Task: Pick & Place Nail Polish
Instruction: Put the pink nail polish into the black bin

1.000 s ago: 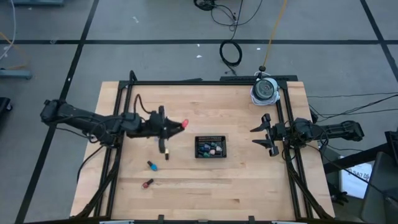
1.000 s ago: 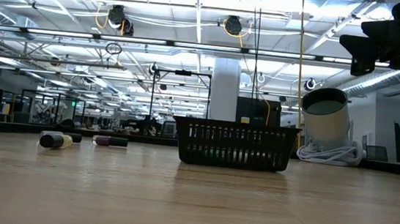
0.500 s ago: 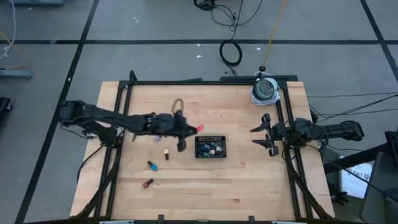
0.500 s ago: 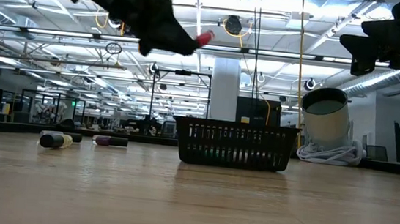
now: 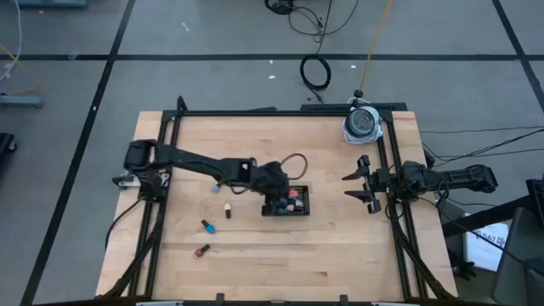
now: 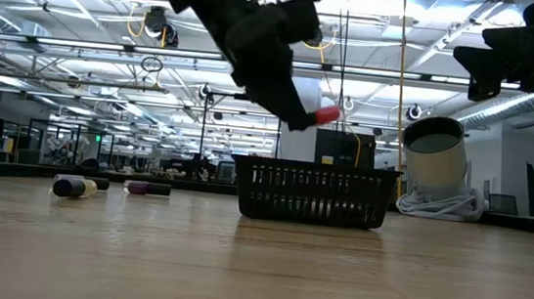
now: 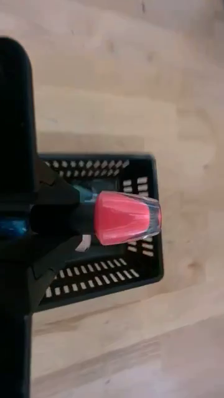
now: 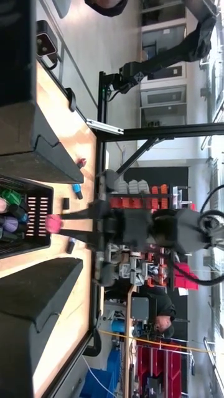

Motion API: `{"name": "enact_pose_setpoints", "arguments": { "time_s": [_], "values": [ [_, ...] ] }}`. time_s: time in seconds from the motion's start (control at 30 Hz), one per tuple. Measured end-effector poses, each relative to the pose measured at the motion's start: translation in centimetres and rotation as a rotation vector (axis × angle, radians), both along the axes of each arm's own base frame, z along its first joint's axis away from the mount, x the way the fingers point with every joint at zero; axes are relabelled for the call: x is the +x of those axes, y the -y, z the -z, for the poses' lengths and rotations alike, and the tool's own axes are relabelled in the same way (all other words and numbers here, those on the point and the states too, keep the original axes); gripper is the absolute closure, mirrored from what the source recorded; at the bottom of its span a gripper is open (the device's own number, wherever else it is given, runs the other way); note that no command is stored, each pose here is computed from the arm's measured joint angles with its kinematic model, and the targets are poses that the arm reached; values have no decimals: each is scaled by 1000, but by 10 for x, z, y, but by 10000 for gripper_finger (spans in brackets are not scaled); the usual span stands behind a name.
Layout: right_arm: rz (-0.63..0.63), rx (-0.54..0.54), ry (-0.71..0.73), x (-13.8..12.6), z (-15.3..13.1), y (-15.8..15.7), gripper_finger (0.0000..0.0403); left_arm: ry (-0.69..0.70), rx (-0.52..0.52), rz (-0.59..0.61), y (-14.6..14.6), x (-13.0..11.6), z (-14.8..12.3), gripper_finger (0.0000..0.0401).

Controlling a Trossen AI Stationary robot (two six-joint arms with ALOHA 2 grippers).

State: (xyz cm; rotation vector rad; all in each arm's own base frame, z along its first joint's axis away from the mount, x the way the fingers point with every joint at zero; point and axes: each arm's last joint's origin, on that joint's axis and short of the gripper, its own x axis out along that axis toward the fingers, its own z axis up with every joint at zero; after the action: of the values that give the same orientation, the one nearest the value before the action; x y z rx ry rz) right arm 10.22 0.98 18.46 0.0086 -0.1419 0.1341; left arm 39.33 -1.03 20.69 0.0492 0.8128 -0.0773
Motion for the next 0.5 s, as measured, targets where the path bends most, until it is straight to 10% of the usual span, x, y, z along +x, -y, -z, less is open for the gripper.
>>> {"name": "enact_pose_setpoints", "arguments": {
  "time_s": [0.5],
  "values": [
    [0, 0, -1, 0, 0, 0, 208, -33, -9, 68, -8, 30, 21, 363]
  ]
}}
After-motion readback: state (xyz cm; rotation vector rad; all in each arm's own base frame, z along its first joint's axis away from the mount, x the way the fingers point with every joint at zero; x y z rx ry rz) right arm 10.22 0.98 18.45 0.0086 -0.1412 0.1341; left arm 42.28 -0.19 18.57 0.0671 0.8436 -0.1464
